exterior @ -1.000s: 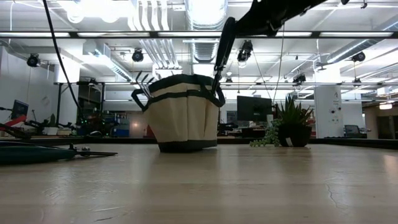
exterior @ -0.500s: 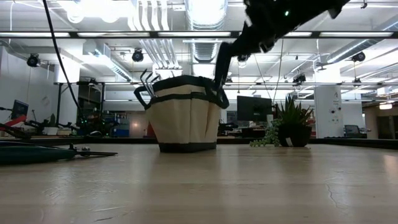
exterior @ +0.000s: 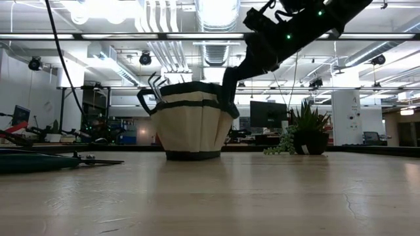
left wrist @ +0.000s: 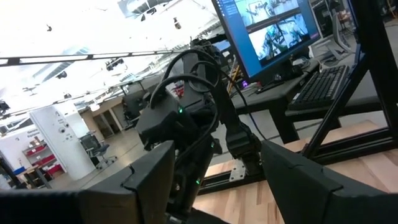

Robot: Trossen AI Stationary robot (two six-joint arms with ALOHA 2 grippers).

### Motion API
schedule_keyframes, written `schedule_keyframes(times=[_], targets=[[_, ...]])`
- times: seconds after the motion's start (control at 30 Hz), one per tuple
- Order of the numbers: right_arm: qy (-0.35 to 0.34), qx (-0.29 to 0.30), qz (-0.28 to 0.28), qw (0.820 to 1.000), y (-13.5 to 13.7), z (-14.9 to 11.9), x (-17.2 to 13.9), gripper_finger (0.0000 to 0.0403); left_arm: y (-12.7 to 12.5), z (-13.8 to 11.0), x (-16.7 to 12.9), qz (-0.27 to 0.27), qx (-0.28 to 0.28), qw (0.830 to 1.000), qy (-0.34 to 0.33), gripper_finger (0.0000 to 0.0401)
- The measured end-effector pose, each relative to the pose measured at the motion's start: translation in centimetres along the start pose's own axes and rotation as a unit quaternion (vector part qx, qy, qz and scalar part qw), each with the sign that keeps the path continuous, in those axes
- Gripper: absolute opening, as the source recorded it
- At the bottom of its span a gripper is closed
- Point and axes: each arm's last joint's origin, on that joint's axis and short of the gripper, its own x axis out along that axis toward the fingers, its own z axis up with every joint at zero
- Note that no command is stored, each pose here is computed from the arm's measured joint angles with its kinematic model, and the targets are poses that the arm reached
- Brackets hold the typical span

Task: Pick & Place Garden tools in Gardening bag
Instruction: Put the right shear scissors into the gardening bag

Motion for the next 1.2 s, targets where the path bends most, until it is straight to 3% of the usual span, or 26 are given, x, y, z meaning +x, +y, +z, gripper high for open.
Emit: schedule_keyframes(times=[0.33,0.67,0.97,1.2], targets=[[-0.012,-0.036,-0.019,0.999,-0.5,0.3,0.1,0.0038,0.0,0.0,0.0,-0.001,-0.002,1.000,-0.001,0.0243],[-0.024,-0.017,-0.032,0.999,-1.3,0.9,0.5,0.0038,0.0,0.0,0.0,-0.001,-0.002,1.000,-0.001,0.0243],[0.013,0.061,-0.031,0.998,-2.0,-0.2,1.7,0.0038,0.0,0.0,0.0,-0.002,-0.004,1.000,-0.001,0.0243],[0.024,0.042,-0.033,0.998,-1.9,-0.7,2.3,0.0038,0.0,0.0,0.0,-0.002,-0.004,1.000,-0.002,0.0243]])
